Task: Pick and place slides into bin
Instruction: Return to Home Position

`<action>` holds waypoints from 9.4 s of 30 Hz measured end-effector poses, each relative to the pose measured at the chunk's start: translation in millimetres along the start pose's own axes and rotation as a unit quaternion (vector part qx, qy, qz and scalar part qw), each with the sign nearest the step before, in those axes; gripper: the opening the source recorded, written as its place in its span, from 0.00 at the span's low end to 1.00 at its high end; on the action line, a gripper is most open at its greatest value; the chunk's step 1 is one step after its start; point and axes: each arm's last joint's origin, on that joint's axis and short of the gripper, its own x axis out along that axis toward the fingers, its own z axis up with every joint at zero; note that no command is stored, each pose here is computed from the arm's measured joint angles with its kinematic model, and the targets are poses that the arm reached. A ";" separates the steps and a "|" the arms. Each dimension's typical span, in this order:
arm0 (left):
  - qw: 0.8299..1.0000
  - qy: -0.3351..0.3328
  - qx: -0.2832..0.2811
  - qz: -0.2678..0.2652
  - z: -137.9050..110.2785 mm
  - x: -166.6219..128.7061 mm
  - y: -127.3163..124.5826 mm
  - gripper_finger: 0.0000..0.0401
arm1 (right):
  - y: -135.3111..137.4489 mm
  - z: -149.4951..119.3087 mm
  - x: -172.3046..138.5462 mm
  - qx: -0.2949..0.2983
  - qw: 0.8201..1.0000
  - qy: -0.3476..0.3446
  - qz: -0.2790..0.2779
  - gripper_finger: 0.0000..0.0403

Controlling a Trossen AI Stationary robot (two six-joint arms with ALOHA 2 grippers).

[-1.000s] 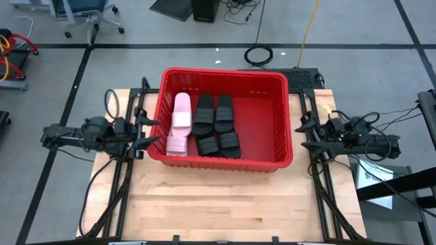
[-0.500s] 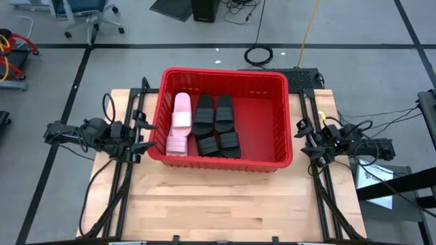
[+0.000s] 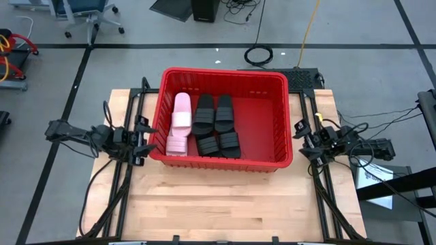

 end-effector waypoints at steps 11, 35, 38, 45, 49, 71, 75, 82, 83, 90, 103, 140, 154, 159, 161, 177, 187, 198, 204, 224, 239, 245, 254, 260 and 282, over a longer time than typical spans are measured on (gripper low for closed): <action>1.000 0.010 0.016 0.003 -22.1 -11.7 -2.6 0.62 | -8.3 -17.5 -2.2 -0.011 0.992 0.079 -0.100 0.56; 0.993 0.109 0.029 0.046 -38.7 -13.4 -2.8 0.62 | -15.3 -34.7 -8.8 -0.044 0.967 0.167 -0.188 0.58; 0.992 0.109 0.030 0.048 -38.4 -13.6 -3.8 0.62 | -15.5 -34.8 -8.9 -0.046 0.966 0.167 -0.192 0.57; 0.993 0.110 0.020 0.047 -38.4 -13.8 -4.6 0.62 | -15.6 -34.8 -9.0 -0.050 0.965 0.168 -0.193 0.57; 0.993 0.108 0.020 0.048 -38.3 -13.8 -4.6 0.62 | -15.2 -31.7 -7.7 -0.051 0.969 0.151 -0.191 0.57; 0.994 0.094 0.014 0.050 -36.3 -13.6 -4.2 0.62 | -12.5 -13.2 -2.8 -0.058 0.981 0.052 -0.179 0.56; 0.994 0.094 0.014 0.049 -36.2 -13.6 -4.2 0.62 | -12.4 -12.9 -2.8 -0.058 0.981 0.051 -0.179 0.57; 0.994 0.093 0.014 0.048 -36.0 -13.6 -4.3 0.62 | -12.4 -12.8 -2.8 -0.058 0.981 0.050 -0.178 0.57; 0.994 0.093 0.014 0.048 -36.0 -13.6 -4.3 0.62 | -12.4 -12.8 -2.8 -0.058 0.981 0.050 -0.178 0.57; 0.994 0.093 0.014 0.048 -36.0 -13.6 -4.3 0.62 | -12.4 -12.7 -2.8 -0.058 0.981 0.050 -0.178 0.57; 0.994 0.092 0.014 0.048 -35.8 -13.5 -4.2 0.62 | -12.3 -12.7 -2.8 -0.058 0.981 0.050 -0.178 0.57; 0.994 0.092 0.014 0.049 -35.6 -13.4 -4.2 0.62 | -12.3 -12.6 -2.8 -0.058 0.981 0.050 -0.178 0.58; 0.994 0.092 0.014 0.049 -35.5 -13.3 -4.1 0.62 | -12.3 -12.6 -2.8 -0.058 0.981 0.049 -0.178 0.57; 0.994 0.092 0.014 0.050 -35.5 -13.3 -4.1 0.62 | -12.3 -12.6 -2.8 -0.058 0.981 0.050 -0.178 0.58; 0.994 0.092 0.014 0.049 -35.5 -13.3 -4.1 0.62 | -12.3 -12.6 -2.8 -0.058 0.981 0.049 -0.178 0.57; 0.994 0.092 0.014 0.050 -35.5 -13.3 -4.1 0.62 | -12.3 -12.6 -2.8 -0.058 0.981 0.049 -0.178 0.56; 0.994 0.092 0.014 0.049 -35.5 -13.3 -4.1 0.62 | -12.3 -12.6 -2.8 -0.058 0.981 0.050 -0.178 0.58; 0.994 0.092 0.014 0.050 -35.5 -13.3 -4.1 0.62 | -12.3 -12.6 -2.8 -0.058 0.981 0.049 -0.178 0.57; 0.994 0.092 0.014 0.050 -35.5 -13.3 -4.1 0.62 | -12.3 -12.6 -2.8 -0.058 0.981 0.049 -0.178 0.57; 0.994 0.092 0.014 0.050 -35.5 -13.3 -4.1 0.62 | -12.3 -12.6 -2.8 -0.058 0.981 0.049 -0.178 0.57; 0.994 0.092 0.014 0.049 -35.5 -13.3 -4.1 0.62 | -12.3 -12.6 -2.8 -0.058 0.981 0.050 -0.178 0.56; 0.994 0.092 0.014 0.049 -35.5 -13.3 -4.1 0.62 | -12.3 -12.6 -2.8 -0.058 0.981 0.050 -0.178 0.58; 0.994 0.092 0.014 0.049 -35.5 -13.3 -4.1 0.62 | -12.3 -12.6 -2.8 -0.058 0.981 0.050 -0.178 0.57; 0.994 0.092 0.014 0.049 -35.5 -13.3 -4.1 0.62 | -12.3 -12.6 -2.8 -0.058 0.981 0.050 -0.178 0.57; 0.994 0.092 0.014 0.049 -35.5 -13.3 -4.1 0.62 | -12.3 -12.6 -2.8 -0.058 0.981 0.050 -0.178 0.58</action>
